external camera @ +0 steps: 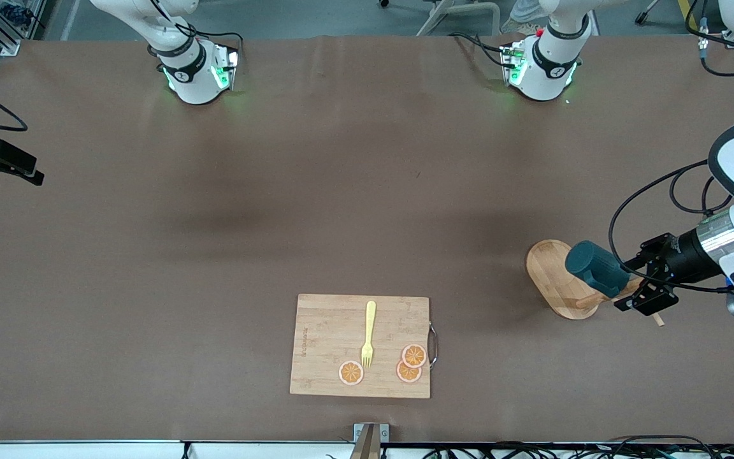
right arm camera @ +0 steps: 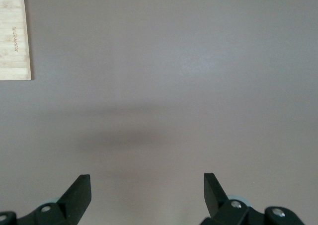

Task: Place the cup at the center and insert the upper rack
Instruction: 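Open the left gripper and withdraw it from the hanging mug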

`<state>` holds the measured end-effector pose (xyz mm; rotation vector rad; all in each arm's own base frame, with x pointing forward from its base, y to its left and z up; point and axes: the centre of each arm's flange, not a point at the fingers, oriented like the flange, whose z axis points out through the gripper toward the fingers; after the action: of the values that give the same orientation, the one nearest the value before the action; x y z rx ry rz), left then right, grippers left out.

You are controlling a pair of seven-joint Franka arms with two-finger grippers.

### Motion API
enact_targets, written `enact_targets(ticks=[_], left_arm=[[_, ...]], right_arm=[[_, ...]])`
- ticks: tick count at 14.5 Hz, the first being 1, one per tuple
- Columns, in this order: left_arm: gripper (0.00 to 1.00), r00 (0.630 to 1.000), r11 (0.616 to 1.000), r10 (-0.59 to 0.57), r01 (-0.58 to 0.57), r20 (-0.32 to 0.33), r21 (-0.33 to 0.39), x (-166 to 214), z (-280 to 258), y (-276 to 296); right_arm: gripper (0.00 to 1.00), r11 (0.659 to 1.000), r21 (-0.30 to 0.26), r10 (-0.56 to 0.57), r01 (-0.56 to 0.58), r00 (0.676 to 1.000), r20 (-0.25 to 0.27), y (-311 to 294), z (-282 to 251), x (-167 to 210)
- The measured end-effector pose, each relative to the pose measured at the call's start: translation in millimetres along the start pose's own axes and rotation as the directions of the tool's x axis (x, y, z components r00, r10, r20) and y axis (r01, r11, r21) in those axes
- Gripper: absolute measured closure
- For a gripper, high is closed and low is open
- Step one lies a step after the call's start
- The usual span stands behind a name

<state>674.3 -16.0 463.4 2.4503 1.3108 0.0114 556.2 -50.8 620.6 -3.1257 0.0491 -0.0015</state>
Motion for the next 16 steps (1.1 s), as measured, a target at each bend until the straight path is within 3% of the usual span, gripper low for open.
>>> enact_targets(ticks=[3,5,7,10,16], left_arm=[[0.0,0.992,0.992,0.125,-0.125,-0.021,0.026,-12.2,-24.0,0.9],[0.0,0.964,0.962,0.265,-0.264,-0.01,0.075,-19.4,-40.9,-5.0],[0.0,0.911,0.903,0.413,-0.409,-0.002,0.133,-25.7,-64.5,-13.2],[0.0,0.814,0.801,0.58,-0.576,0.027,0.163,-36.0,-102.3,-24.9],[0.0,0.71,0.697,0.704,-0.691,-0.001,0.194,-65.8,-136.6,-19.3]], right_arm=[[0.0,1.0,0.0,-0.001,0.001,1.0,-0.002,-0.6,-0.3,0.2],[0.0,1.0,0.0,-0.001,0.001,1.0,-0.002,-0.4,-0.4,0.2],[0.0,1.0,-0.001,0.0,0.0,1.0,-0.002,-0.1,-0.5,0.2],[0.0,1.0,-0.001,0.0,0.0,1.0,-0.002,-0.1,-0.5,0.2],[0.0,1.0,-0.001,-0.001,0.001,1.0,-0.002,-0.3,-0.5,0.2]])
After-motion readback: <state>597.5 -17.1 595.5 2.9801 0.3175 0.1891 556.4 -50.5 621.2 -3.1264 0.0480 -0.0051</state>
